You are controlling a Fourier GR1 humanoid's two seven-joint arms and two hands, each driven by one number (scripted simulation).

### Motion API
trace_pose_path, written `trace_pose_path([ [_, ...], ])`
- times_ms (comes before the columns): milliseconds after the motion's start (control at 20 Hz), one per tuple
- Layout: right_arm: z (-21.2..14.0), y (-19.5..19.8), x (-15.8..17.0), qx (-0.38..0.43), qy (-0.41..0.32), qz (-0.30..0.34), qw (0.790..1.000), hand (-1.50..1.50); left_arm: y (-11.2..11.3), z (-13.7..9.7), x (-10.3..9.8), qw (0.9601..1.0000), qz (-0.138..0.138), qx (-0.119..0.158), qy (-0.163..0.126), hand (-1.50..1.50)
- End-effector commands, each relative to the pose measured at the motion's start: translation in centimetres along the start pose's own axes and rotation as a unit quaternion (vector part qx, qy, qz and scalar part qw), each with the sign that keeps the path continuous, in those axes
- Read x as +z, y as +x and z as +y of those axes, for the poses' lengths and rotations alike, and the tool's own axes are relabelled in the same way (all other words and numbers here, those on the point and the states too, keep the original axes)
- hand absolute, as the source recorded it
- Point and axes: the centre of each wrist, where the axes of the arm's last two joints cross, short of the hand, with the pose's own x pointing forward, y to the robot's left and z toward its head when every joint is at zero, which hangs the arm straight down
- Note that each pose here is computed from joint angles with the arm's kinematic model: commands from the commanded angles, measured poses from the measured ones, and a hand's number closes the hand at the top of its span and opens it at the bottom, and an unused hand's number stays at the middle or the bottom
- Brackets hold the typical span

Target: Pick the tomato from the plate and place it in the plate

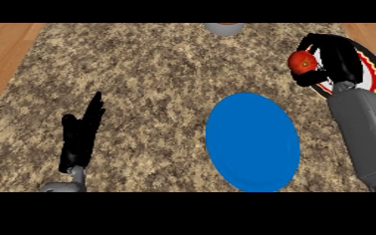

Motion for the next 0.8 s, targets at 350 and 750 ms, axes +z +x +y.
trace_pose_path([
  [350, -5.1, -4.6, -1.3, -0.012, -0.096, 0.098, 0.99, 1.5, -1.2, -0.3, 1.0, 1.0, -0.007, -0.005, -0.002, 0.0],
  [750, -6.3, -8.5, -2.4, 0.005, -0.077, 0.142, 0.987, 1.5, 1.6, 0.8, -1.0, 0.9999, -0.005, -0.01, -0.001, 0.0],
])
